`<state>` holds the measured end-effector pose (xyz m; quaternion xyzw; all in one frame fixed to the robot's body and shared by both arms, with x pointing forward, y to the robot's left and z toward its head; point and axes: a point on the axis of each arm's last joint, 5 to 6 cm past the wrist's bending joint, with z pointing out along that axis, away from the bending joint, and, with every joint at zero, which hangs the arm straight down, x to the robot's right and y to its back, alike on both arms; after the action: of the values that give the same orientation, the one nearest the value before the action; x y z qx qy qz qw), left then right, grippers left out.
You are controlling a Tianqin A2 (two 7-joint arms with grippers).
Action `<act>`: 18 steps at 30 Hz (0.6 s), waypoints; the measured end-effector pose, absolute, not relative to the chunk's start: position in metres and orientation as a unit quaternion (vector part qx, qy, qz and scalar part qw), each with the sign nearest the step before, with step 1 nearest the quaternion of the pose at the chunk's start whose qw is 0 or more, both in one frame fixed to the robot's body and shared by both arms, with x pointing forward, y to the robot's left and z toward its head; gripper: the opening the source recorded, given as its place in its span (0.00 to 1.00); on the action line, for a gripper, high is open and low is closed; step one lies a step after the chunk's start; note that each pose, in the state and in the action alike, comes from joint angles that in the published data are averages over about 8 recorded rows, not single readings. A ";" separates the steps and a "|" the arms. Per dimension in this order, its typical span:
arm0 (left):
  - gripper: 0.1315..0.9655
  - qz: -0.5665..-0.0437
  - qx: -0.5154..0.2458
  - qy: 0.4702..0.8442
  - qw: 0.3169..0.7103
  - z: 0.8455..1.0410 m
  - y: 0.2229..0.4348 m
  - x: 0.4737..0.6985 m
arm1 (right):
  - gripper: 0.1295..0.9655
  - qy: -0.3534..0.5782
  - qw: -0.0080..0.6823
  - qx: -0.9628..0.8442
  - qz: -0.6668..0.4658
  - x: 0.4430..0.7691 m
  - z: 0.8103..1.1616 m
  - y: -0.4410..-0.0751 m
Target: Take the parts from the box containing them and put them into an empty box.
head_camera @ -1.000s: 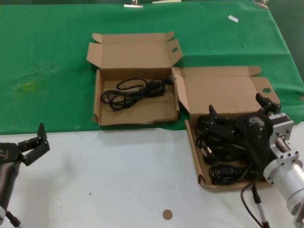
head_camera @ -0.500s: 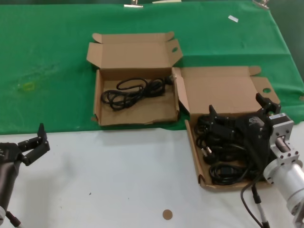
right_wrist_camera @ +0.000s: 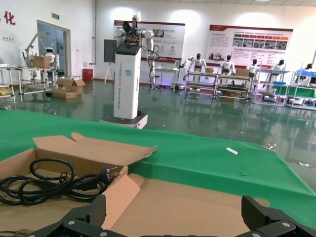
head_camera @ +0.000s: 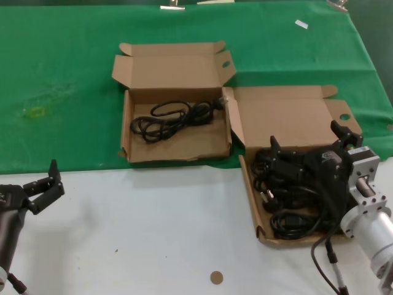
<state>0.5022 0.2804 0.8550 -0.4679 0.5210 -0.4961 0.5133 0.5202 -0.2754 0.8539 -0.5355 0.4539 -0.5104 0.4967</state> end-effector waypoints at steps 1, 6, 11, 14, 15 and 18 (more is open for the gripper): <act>1.00 -0.496 -0.468 0.521 0.513 0.855 0.280 0.502 | 1.00 0.454 0.497 -0.535 -0.510 0.520 0.854 -0.275; 1.00 -0.496 -0.468 0.521 0.513 0.855 0.280 0.502 | 1.00 0.454 0.497 -0.535 -0.510 0.520 0.854 -0.275; 1.00 -0.496 -0.468 0.521 0.513 0.855 0.280 0.502 | 1.00 0.454 0.497 -0.535 -0.510 0.520 0.854 -0.275; 1.00 -0.496 -0.468 0.521 0.513 0.855 0.280 0.502 | 1.00 0.454 0.497 -0.535 -0.510 0.520 0.854 -0.275; 1.00 -0.496 -0.468 0.521 0.513 0.855 0.280 0.502 | 1.00 0.454 0.497 -0.535 -0.510 0.520 0.854 -0.275; 1.00 -0.496 -0.468 0.521 0.513 0.855 0.280 0.502 | 1.00 0.454 0.497 -0.535 -0.510 0.520 0.854 -0.275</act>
<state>0.5022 0.2804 0.8550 -0.4679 0.5210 -0.4961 0.5133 0.5202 -0.2754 0.8539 -0.5355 0.4539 -0.5104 0.4967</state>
